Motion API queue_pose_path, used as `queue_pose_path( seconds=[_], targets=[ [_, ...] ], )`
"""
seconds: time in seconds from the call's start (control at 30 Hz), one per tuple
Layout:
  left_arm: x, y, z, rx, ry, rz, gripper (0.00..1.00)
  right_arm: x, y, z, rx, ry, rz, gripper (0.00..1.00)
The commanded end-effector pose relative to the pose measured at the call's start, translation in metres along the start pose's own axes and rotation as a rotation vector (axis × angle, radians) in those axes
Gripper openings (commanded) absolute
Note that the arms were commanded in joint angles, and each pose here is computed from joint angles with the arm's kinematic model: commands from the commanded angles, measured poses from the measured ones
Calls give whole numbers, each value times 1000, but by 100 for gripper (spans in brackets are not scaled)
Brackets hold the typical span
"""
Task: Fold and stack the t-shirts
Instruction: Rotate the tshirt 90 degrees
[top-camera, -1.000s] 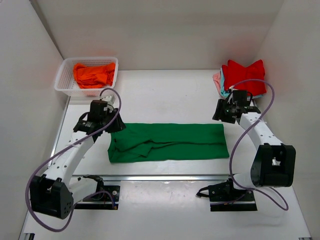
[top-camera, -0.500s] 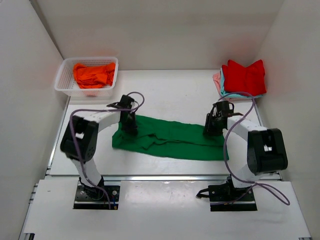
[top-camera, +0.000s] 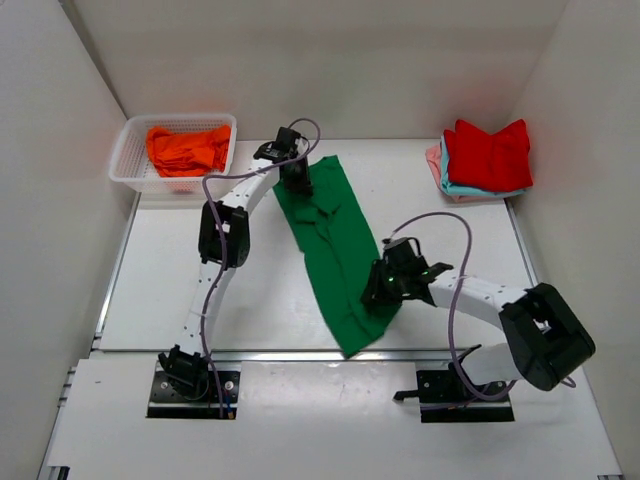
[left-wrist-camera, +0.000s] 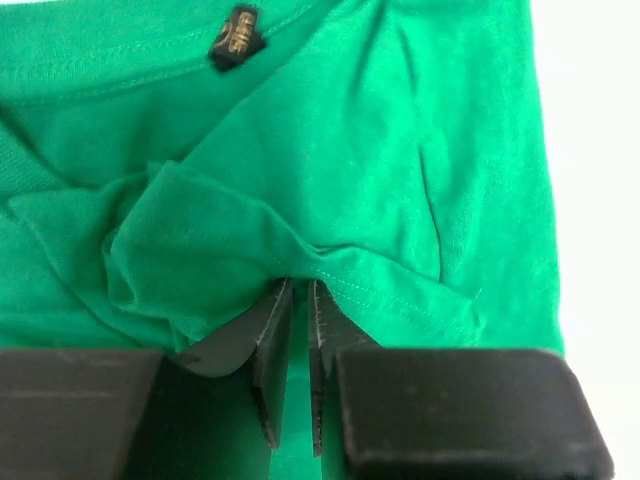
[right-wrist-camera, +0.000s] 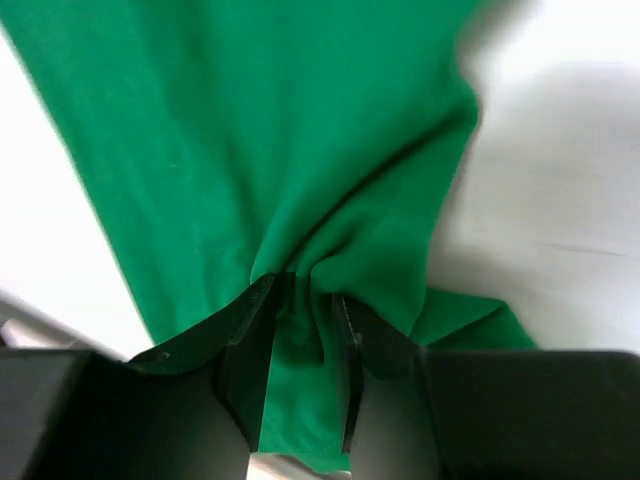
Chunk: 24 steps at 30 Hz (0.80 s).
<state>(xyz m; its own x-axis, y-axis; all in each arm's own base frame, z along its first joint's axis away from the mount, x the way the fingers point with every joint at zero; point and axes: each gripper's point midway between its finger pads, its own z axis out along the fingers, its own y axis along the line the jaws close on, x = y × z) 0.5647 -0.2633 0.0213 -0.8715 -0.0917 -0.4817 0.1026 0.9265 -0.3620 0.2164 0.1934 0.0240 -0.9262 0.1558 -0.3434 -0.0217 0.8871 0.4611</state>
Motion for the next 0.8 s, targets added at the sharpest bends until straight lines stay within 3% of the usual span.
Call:
queue_pose_path(
  seconds=[0.0,0.2,0.37,0.5,0.57,0.63,0.77],
  targets=[
    [45,24,1,-53,139,-3,25,17,43,18,-101,29,37,26],
    [7,25,18,19,64,-67,26,44,90,41,-194,82,-40,25],
    [-20,29,6,18,-32,-72,23,66,124,36,-249,106,-126,24],
    [-53,26,-4,56,-123,-105,25,61,137,23,-222,5,-212,25],
    [-70,16,-21,97,-171,-109,23,53,145,11,-249,-86,-274,26],
    [-93,4,-46,135,-234,-104,22,40,143,-3,-257,-151,-260,18],
    [-122,-35,-119,229,-300,-62,26,29,113,-12,-180,-200,-241,19]
  ],
)
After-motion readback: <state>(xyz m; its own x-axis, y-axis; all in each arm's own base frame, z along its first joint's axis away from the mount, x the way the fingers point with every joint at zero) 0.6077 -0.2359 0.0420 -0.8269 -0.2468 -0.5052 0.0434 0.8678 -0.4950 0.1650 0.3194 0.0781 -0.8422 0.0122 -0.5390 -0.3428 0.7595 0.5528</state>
